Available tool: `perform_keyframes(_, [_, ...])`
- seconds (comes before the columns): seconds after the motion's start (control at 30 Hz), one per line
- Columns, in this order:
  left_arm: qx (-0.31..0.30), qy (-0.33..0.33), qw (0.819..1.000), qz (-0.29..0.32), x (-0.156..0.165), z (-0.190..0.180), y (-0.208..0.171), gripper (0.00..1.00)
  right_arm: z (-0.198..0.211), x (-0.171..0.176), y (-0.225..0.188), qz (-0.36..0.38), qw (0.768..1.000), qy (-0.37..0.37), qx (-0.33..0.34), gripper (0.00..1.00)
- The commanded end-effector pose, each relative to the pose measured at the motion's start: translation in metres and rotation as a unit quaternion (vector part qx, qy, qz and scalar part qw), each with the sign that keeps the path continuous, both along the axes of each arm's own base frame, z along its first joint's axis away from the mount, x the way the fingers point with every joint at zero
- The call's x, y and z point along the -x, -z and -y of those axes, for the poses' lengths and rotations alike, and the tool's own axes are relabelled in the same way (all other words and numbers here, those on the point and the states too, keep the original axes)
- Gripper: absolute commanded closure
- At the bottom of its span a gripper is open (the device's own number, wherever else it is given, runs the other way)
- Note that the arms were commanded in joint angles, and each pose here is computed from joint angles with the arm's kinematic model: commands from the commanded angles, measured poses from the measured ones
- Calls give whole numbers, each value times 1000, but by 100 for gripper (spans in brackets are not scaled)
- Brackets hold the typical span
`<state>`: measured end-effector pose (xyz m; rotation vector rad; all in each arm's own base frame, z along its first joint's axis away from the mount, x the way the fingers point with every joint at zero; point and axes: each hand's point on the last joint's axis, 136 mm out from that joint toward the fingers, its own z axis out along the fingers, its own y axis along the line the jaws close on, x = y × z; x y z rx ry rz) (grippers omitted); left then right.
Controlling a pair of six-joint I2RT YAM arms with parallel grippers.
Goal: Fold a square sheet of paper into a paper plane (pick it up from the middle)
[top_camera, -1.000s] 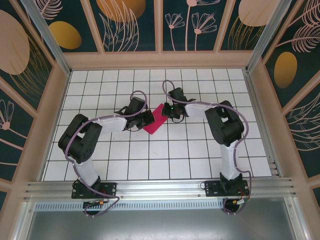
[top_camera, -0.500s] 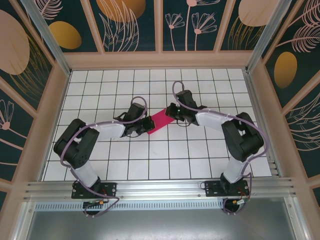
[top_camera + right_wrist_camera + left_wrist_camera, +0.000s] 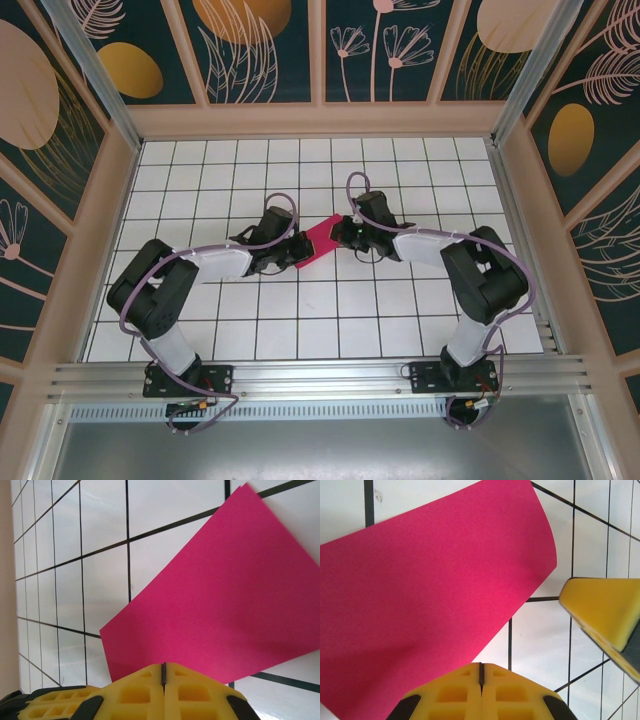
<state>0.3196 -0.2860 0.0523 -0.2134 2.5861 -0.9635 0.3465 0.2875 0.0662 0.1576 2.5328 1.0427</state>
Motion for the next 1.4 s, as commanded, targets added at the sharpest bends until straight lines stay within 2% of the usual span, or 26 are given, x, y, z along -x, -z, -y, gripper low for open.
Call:
perform_keyframes(0.0, [2, -8, 1000, -5, -2, 3, 7, 100, -11, 8, 9, -19, 999, -21, -14, 100])
perform_keyframes(0.43, [-1, -14, 1000, -8, -15, 10, 18, 100, -28, 14, 32, -48, 998, -44, -7, 100])
perform_keyframes(0.83, [-13, -5, 999, -41, -4, 8, 39, 100, -27, 17, 49, -68, 997, -43, 9, 100])
perform_keyframes(1.23, [-84, -25, 991, -98, 22, -24, 74, 100, 3, 4, 62, -61, 997, -20, 47, 100])
perform_keyframes(1.37, [-94, -29, 990, -106, 28, -31, 80, 100, 36, -16, 66, -55, 997, 15, 54, 100])
